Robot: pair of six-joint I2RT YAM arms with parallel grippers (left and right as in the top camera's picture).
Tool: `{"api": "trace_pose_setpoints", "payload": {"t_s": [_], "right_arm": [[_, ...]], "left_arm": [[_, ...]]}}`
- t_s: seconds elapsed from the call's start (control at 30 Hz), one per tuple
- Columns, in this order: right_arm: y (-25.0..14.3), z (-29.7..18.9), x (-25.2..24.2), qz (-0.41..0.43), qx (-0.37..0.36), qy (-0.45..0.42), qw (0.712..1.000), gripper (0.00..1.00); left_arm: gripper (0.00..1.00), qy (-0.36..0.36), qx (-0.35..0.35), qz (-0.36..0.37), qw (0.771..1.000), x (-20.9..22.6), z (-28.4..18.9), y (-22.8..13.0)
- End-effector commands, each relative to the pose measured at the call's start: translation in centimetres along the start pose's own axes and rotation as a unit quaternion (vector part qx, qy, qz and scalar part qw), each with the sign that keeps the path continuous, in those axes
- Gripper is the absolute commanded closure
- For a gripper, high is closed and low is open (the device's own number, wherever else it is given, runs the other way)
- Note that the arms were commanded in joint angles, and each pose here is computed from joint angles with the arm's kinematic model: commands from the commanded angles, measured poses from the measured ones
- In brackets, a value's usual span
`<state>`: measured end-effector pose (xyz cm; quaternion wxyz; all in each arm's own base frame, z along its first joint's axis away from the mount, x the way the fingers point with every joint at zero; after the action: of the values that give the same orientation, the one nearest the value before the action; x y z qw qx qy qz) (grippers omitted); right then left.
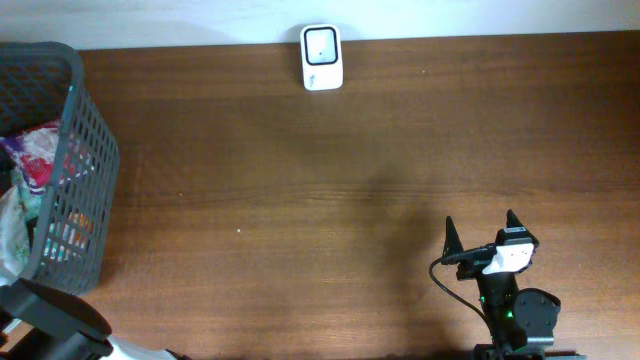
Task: Scan the item barcode
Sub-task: 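Grasp the purple-red wrapped pack in the basket with the left gripper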
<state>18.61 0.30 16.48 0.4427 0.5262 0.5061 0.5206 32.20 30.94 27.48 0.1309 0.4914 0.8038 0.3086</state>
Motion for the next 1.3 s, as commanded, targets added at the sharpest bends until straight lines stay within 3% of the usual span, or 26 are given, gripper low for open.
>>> {"api": "trace_pose_setpoints", "payload": {"t_s": [0.0, 0.07, 0.37, 0.47, 0.6, 0.8, 0.83, 0.87, 0.9, 0.97, 1.13, 1.27], "right_arm": [[-0.3, 0.0, 0.0, -0.003, 0.002, -0.002, 1.000, 0.01], [-0.3, 0.0, 0.0, -0.003, 0.002, -0.002, 1.000, 0.02], [-0.3, 0.0, 0.0, -0.003, 0.002, -0.002, 1.000, 0.01], [-0.3, 0.0, 0.0, -0.003, 0.002, -0.002, 1.000, 0.01], [-0.3, 0.0, 0.0, -0.003, 0.002, -0.002, 1.000, 0.01], [-0.3, 0.0, 0.0, -0.003, 0.002, -0.002, 1.000, 0.01], [-0.3, 0.0, 0.0, -0.003, 0.002, -0.002, 1.000, 0.01], [-0.3, 0.0, 0.0, -0.003, 0.002, -0.002, 1.000, 0.01], [-0.3, 0.0, 0.0, -0.003, 0.002, -0.002, 1.000, 0.01], [-0.3, 0.0, 0.0, -0.003, 0.002, -0.002, 1.000, 0.02], [-0.3, 0.0, 0.0, -0.003, 0.002, -0.002, 1.000, 0.01], [-0.3, 0.0, 0.0, -0.003, 0.002, -0.002, 1.000, 0.01]], "left_arm": [[0.01, -0.015, -0.035, 0.011, 0.999, -0.2, -0.5, 1.3], [0.01, -0.045, -0.052, 0.010, 0.998, -0.7, 1.0, 1.9], [0.00, -0.071, -0.005, 0.008, 0.997, -2.0, 10.5, -0.1], [0.11, -0.082, -0.020, 0.029, 0.996, -4.3, 10.9, 0.9], [0.13, -0.078, 0.025, 0.030, 0.996, -5.0, 13.4, -1.1], [0.37, -0.032, 0.082, 0.029, 0.996, -3.9, 14.9, -3.4], [0.63, -0.034, 0.085, 0.028, 0.995, -4.0, 14.9, -3.5], [0.91, -0.034, 0.084, 0.029, 0.995, -4.0, 14.6, -3.3], [1.00, -0.036, 0.079, 0.029, 0.996, -4.0, 14.1, -3.0], [1.00, -0.038, 0.051, 0.024, 0.998, -4.0, 12.1, -1.4], [1.00, -0.019, -0.069, -0.121, 0.990, -3.3, 1.7, 4.1], [1.00, -0.076, -0.180, -0.117, 0.974, -4.7, -8.6, 6.7]]}}
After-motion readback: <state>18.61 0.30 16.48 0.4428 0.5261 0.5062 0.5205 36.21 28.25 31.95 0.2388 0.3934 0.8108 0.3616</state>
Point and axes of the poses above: each gripper's point midway between its finger pads, its own z axis out along the fingers, its own x axis along the line the jaws close on, y = z × x, the point moved 6 cm from there along -z, back along the fingers, and after that the axes turned 6 degrees about z, right-handed, at the moved point
